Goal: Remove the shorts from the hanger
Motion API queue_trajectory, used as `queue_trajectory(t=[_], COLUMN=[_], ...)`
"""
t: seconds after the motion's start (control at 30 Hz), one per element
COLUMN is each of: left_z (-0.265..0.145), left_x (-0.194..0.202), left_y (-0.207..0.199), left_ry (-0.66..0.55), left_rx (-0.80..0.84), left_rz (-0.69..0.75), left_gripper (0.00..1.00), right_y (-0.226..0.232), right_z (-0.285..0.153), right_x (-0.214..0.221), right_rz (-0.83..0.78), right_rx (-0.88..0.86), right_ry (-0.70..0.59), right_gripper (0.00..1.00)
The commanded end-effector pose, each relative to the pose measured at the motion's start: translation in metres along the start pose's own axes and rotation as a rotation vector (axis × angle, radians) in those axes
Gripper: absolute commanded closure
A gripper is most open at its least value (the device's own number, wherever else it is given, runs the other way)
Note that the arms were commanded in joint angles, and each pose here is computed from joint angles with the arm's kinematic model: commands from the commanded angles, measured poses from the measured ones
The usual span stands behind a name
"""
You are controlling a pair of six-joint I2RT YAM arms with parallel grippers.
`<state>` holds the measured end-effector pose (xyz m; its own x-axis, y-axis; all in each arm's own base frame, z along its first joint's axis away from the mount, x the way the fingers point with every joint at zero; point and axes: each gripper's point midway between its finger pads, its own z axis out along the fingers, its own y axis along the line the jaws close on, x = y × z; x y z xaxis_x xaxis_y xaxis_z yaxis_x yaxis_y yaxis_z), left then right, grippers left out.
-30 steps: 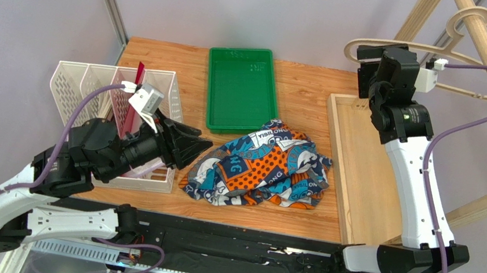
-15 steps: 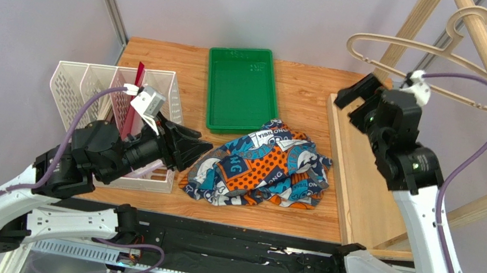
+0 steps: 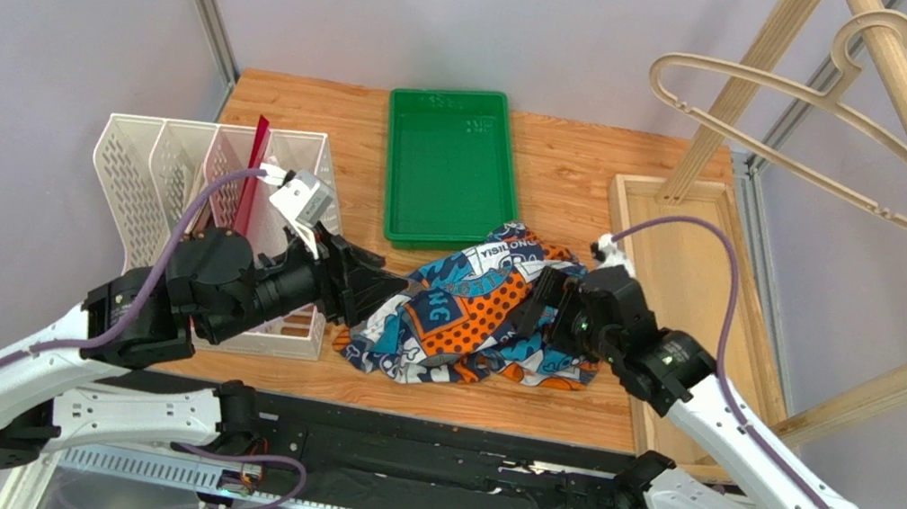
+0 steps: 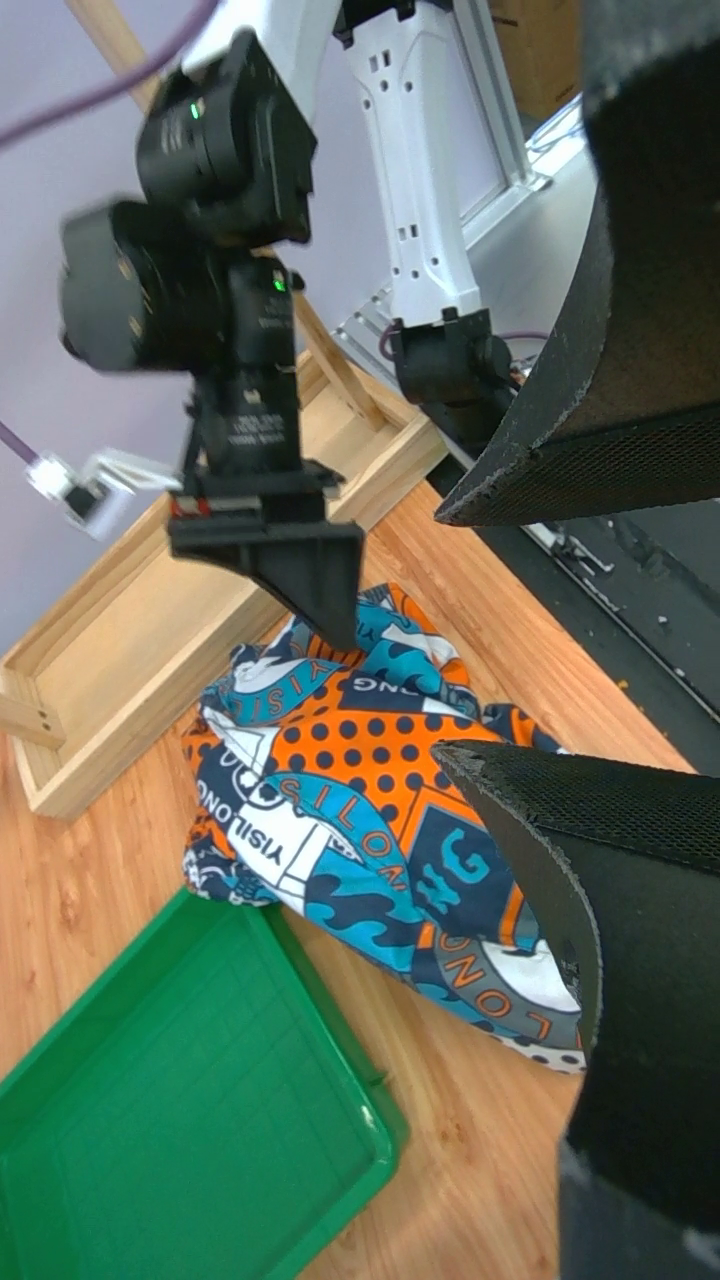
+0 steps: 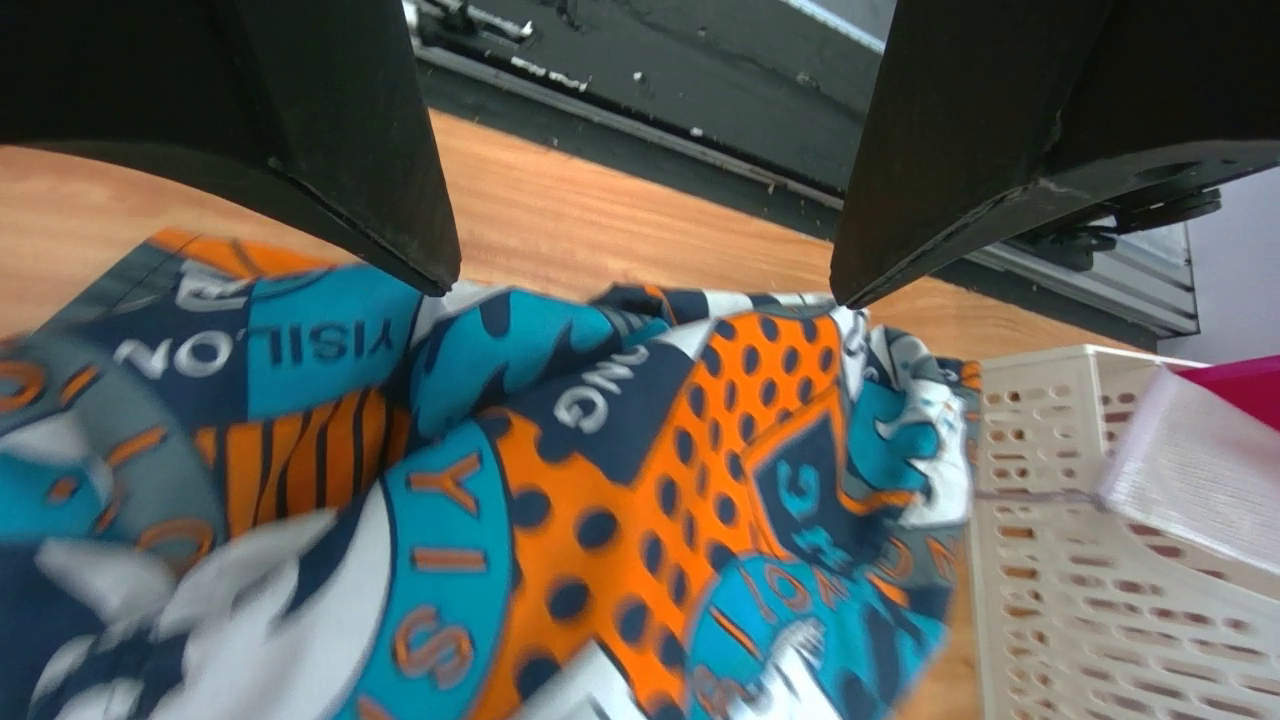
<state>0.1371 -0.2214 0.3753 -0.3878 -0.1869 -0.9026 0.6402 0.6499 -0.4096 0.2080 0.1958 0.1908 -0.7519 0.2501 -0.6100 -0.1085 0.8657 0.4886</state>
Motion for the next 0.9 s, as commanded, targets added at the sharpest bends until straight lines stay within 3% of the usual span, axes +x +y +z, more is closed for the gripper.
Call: queue_trajectory(t=[0.0, 0.13, 0.37, 0.87], left_z=[0.003, 0.003, 0.002, -0.001], left_x=[0.013, 0.017, 0.019, 0.019], left_y=[-0.004, -0.003, -0.003, -0.004], left_ry=[0.039, 0.041, 0.039, 0.048], left_rx=[0.021, 0.021, 0.029, 0.034], left_rz=[-0.019, -0.037, -0.045, -0.052], left_gripper=[0.4, 0.4, 0.4, 0.4], right_y=[0.013, -0.007, -0.024, -0.018], right_z=[0.011, 0.024, 0.05, 0.12], right_x=[0.017, 0.031, 0.05, 0.065], right_rz=[0.253, 0.4, 0.489, 0.35], right_rx=[-0.093, -0.01, 0.061, 0.203], right_ry=[0.011, 0.009, 0.031, 0.076], right_gripper=[0.0, 0.0, 0.0, 0.02])
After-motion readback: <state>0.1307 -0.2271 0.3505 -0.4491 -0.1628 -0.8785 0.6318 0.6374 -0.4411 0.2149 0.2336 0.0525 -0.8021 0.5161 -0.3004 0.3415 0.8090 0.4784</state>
